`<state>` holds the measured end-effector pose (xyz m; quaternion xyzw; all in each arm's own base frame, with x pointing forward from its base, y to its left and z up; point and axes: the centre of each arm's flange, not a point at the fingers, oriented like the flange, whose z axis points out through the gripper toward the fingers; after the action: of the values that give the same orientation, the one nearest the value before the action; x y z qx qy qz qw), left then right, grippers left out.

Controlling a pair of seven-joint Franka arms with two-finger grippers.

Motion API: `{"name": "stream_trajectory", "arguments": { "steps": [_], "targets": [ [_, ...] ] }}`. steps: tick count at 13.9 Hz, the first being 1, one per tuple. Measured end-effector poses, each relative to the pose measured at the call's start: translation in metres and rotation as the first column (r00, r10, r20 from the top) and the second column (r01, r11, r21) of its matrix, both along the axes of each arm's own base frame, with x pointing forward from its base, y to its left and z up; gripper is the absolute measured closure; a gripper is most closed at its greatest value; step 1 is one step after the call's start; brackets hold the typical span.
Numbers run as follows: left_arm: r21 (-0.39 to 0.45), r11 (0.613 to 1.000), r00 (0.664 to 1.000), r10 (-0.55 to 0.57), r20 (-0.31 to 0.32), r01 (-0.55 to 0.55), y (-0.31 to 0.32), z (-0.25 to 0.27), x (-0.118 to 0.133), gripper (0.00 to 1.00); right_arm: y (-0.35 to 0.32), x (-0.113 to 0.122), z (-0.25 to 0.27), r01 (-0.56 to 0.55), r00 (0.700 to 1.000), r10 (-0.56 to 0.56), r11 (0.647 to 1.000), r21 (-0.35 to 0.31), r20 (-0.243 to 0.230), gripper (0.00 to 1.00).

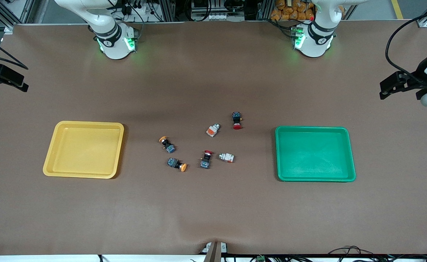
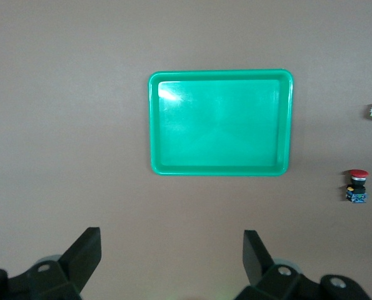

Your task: Place green and yellow buttons in trays

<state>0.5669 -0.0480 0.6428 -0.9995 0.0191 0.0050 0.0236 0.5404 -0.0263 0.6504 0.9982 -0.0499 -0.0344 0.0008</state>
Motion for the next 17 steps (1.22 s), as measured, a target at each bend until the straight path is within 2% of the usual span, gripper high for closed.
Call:
{"name": "stream_trajectory", "arguments": {
  "steps": [4,6,9,11,14,17],
  "targets": [
    [-0.022,0.999,0.999,0.026,-0.031,-0.027,-0.048,-0.022,0.008,0.00,0.002,0.007,-0.015,-0.004,0.999,0.004,1.000,0.001,-0.037,0.00],
    [-0.036,0.998,0.999,0.042,-0.031,-0.043,-0.081,-0.035,0.013,0.00,0.007,0.015,-0.037,-0.013,0.996,0.013,1.000,0.003,-0.092,0.00],
    [-0.074,0.995,0.997,0.069,-0.023,-0.071,-0.149,-0.057,0.016,0.00,0.010,0.034,-0.088,-0.016,0.980,0.017,1.000,0.003,-0.198,0.00],
    [-0.091,0.995,0.999,0.032,-0.041,-0.036,-0.204,-0.081,0.012,0.00,0.015,0.043,-0.112,-0.025,0.971,0.025,1.000,0.005,-0.239,0.00],
    [-0.106,0.991,0.991,-0.091,-0.094,0.081,-0.292,-0.139,-0.003,0.00,0.046,0.054,-0.131,-0.028,0.970,0.041,0.998,0.057,-0.241,0.00],
    [-0.099,0.976,0.972,-0.207,-0.115,0.196,-0.370,-0.214,-0.023,0.00,0.063,0.067,-0.152,0.078,0.969,-0.048,0.990,0.114,-0.240,0.00]
  ]
}}
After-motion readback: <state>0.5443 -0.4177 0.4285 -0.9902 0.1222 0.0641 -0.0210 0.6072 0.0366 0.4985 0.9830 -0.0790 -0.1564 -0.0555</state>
